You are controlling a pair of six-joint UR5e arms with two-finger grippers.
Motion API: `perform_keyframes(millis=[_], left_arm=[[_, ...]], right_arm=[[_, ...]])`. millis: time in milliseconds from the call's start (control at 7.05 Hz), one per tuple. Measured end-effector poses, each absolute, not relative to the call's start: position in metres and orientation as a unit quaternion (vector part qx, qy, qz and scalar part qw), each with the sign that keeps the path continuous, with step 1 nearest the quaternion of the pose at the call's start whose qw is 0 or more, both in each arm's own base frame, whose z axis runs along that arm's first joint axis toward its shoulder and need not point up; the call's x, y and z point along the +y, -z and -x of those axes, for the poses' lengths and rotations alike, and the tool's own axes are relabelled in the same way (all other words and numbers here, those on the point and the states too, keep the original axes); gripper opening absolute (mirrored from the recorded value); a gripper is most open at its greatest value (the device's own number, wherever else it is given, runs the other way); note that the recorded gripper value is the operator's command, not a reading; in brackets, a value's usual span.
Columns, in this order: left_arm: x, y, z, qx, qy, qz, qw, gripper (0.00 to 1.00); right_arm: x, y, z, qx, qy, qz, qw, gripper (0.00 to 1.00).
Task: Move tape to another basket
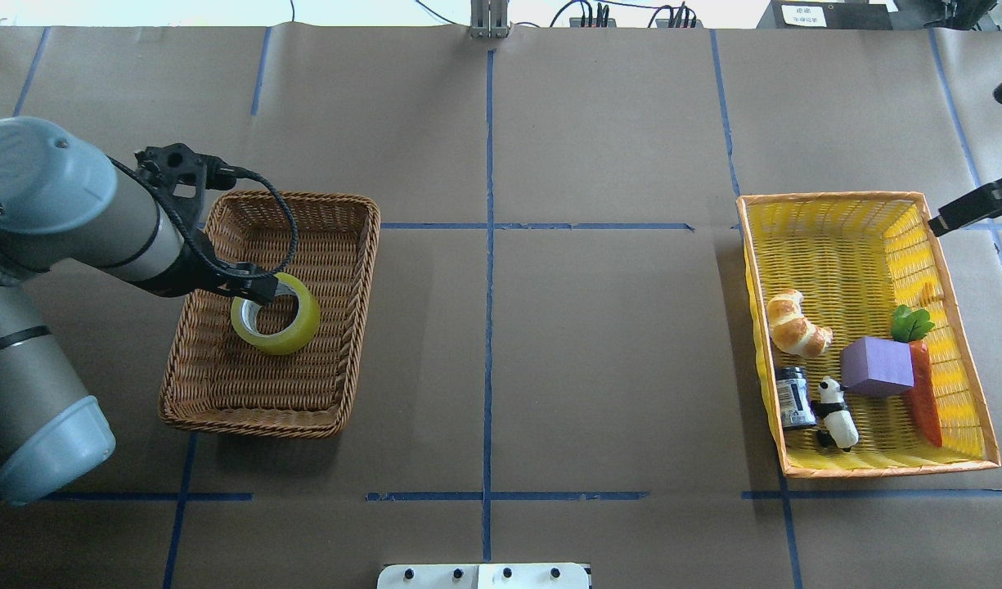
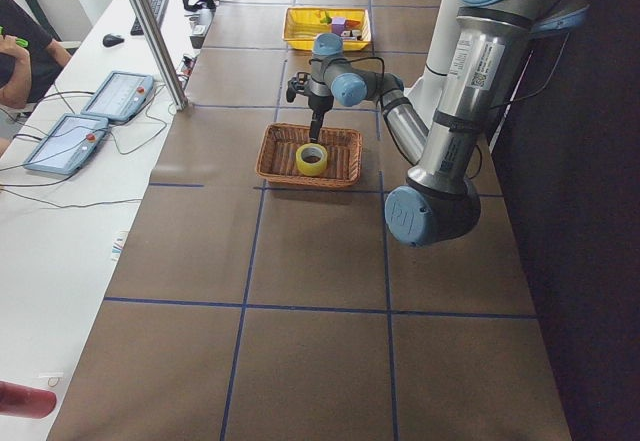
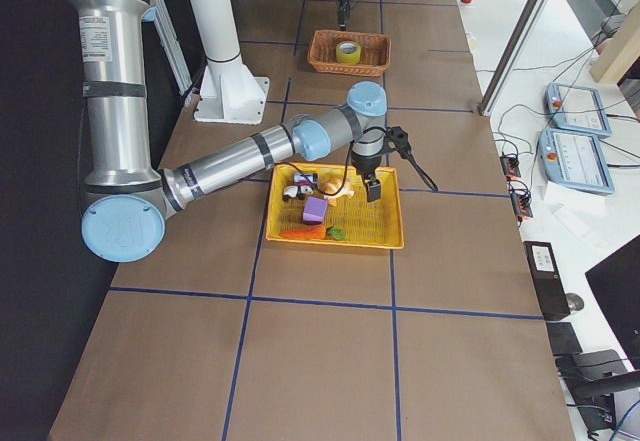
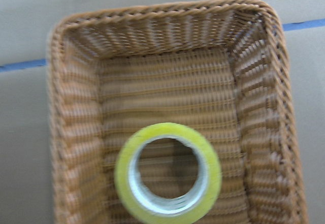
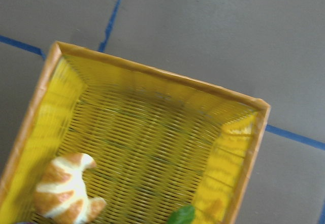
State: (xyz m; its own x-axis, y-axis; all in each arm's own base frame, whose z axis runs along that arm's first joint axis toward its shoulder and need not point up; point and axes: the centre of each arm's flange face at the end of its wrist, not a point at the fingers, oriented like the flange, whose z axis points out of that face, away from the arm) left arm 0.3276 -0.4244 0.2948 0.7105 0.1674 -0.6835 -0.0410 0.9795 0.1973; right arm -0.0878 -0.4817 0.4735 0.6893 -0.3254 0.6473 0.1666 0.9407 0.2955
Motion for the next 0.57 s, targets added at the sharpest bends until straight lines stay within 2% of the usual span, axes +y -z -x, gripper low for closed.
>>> perform_keyframes(millis=[567], left_arm=[[-0.480, -0.373, -0.183, 0.387, -0.102, -0.069, 0.914, 1.00]], right_arm=[[-0.458, -0.610, -0.058, -0.379, 0.138, -0.102, 0.909, 1.00]])
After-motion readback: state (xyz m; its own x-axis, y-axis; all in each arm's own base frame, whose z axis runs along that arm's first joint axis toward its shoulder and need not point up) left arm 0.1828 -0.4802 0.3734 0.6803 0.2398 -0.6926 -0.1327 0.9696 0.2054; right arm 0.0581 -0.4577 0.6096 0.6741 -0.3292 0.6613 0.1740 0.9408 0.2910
